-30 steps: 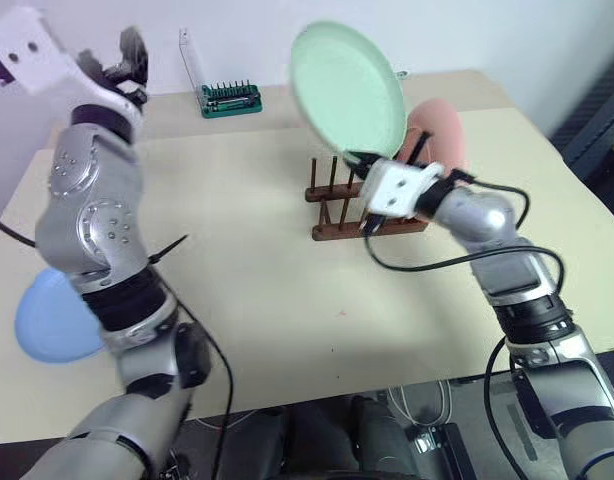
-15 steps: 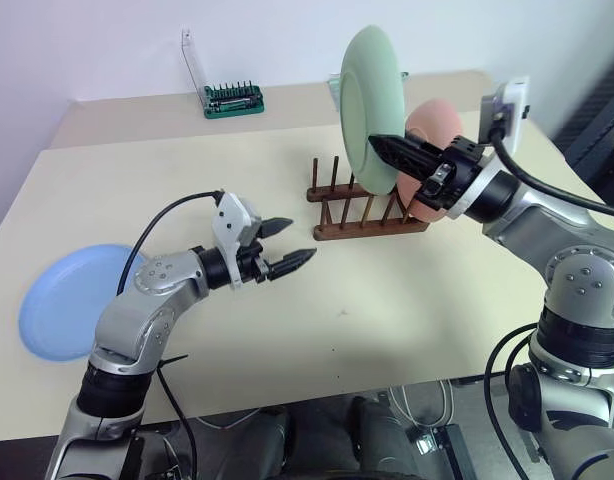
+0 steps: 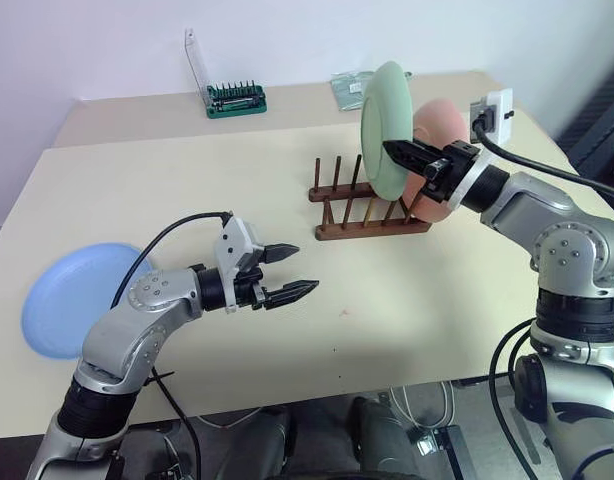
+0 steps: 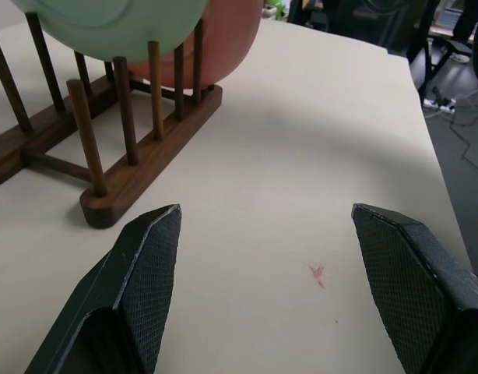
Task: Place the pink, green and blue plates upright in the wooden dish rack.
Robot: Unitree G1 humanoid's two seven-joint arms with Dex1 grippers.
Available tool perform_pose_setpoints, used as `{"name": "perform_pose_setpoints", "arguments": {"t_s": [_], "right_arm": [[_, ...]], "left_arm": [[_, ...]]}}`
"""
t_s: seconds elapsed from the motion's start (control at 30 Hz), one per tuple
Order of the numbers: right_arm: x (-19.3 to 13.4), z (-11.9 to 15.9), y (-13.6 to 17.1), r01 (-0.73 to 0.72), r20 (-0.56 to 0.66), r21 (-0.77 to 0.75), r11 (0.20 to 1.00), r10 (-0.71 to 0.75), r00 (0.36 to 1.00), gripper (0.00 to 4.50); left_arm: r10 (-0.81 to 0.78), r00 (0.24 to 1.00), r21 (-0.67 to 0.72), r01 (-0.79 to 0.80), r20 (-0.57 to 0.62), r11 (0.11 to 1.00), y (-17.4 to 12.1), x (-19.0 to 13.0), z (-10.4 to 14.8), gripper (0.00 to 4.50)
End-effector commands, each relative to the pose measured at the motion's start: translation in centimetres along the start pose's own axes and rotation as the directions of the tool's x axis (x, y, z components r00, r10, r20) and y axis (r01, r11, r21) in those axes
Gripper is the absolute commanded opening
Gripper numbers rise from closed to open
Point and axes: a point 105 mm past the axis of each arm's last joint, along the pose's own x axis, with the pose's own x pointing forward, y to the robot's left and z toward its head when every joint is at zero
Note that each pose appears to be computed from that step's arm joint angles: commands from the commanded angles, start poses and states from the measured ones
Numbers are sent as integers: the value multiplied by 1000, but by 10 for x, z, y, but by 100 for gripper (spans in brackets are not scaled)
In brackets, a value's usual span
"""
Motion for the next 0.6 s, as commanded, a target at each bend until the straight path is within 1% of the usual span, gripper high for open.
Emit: {"name": "perform_pose_setpoints", "arguments": {"t_s": [0.03, 0.13, 0.23, 0.27, 0.33, 0.4, 0.53, 0.6], "right_arm": [[-2, 23, 1, -6, 58, -29, 1000, 8, 998, 0], [1, 13, -3, 8, 8, 2, 1000, -8, 1000, 0], [1, 13, -7, 31, 4, -1, 1000, -31, 999, 121], [1, 13, -7, 37, 3, -19, 999, -37, 999, 148], [1, 14, -7, 44, 2, -46, 998, -44, 999, 248], [1, 16, -6, 52, 8, -110, 993, -52, 999, 347], [-1, 24, -4, 67, 11, -282, 957, -67, 998, 347], [-2, 31, -1, 64, 10, -399, 915, -65, 998, 347]], "left_arm": [[11, 1000, 39, -11, 15, 999, -3, -2, 7, 358], [31, 999, 47, -32, 16, 998, -1, -3, 7, 358], [66, 998, 71, -67, 18, 995, 5, -3, 8, 365], [76, 997, 71, -77, 22, 994, 7, -2, 9, 365], [85, 996, 69, -87, 28, 994, 9, -2, 10, 365], [91, 995, 75, -94, 32, 993, 10, -1, 11, 365], [93, 995, 78, -95, 33, 992, 11, 0, 11, 365], [96, 995, 78, -99, 36, 992, 12, 0, 11, 365]]}}
